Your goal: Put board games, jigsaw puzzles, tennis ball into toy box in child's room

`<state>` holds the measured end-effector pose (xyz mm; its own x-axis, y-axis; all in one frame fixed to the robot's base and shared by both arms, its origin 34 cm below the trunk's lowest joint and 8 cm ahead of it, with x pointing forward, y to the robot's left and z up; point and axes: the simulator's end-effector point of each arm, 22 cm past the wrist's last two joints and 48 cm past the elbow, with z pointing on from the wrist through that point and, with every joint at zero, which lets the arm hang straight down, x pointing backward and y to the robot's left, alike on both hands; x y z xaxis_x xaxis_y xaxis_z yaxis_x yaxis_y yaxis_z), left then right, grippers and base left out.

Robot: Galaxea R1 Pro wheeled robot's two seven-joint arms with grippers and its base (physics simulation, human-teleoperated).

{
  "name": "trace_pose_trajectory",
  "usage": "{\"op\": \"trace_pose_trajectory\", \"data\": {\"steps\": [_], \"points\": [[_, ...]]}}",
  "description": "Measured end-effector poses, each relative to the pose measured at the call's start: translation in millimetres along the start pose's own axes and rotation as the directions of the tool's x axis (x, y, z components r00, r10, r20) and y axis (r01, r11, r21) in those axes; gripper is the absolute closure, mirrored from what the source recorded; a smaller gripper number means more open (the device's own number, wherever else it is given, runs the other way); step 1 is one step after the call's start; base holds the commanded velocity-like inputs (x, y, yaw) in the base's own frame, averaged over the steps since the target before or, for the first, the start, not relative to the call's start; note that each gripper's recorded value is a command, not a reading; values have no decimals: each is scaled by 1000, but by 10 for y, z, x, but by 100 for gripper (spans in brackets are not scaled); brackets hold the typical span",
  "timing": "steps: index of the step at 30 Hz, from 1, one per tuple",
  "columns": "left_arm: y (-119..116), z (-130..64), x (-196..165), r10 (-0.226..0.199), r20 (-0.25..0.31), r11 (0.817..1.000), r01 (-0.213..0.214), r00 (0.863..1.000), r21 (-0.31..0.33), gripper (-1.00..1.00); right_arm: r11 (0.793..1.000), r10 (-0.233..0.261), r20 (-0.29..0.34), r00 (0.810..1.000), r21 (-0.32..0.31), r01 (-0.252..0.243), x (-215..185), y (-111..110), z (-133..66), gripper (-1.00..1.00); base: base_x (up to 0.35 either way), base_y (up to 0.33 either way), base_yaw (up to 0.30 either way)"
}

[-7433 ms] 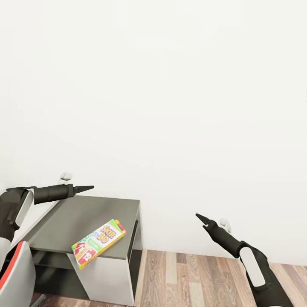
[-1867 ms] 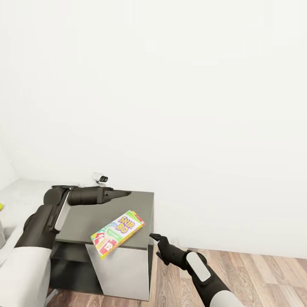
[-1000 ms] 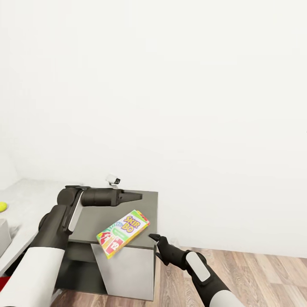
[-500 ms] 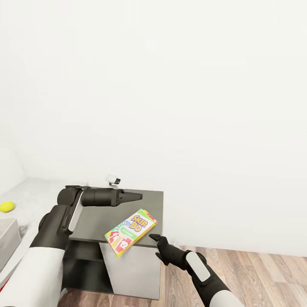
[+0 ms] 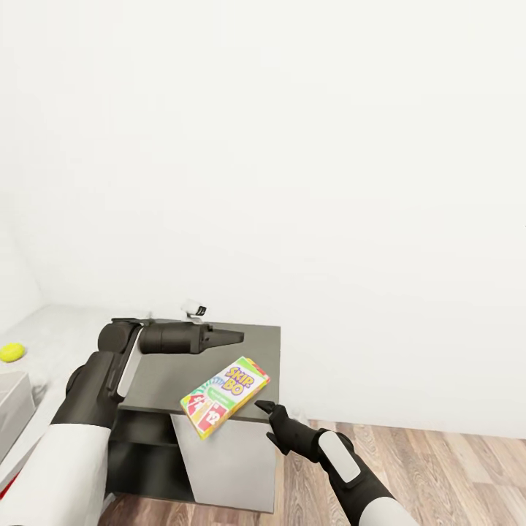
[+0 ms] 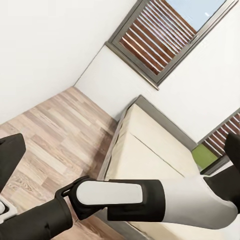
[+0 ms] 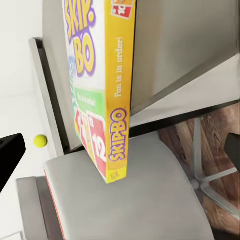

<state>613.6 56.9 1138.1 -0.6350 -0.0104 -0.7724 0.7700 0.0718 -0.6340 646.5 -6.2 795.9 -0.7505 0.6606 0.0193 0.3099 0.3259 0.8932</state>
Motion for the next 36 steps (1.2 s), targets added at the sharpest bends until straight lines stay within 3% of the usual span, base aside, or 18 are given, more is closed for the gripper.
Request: {"op": "trace_pose_trajectory", "data": {"steps": [36], "points": [[300, 17, 331, 1, 0, 1000, -1, 1000, 0, -100, 1000, -1, 0, 1000, -2, 1, -25, -387, 215, -100, 0, 0, 0]]}}
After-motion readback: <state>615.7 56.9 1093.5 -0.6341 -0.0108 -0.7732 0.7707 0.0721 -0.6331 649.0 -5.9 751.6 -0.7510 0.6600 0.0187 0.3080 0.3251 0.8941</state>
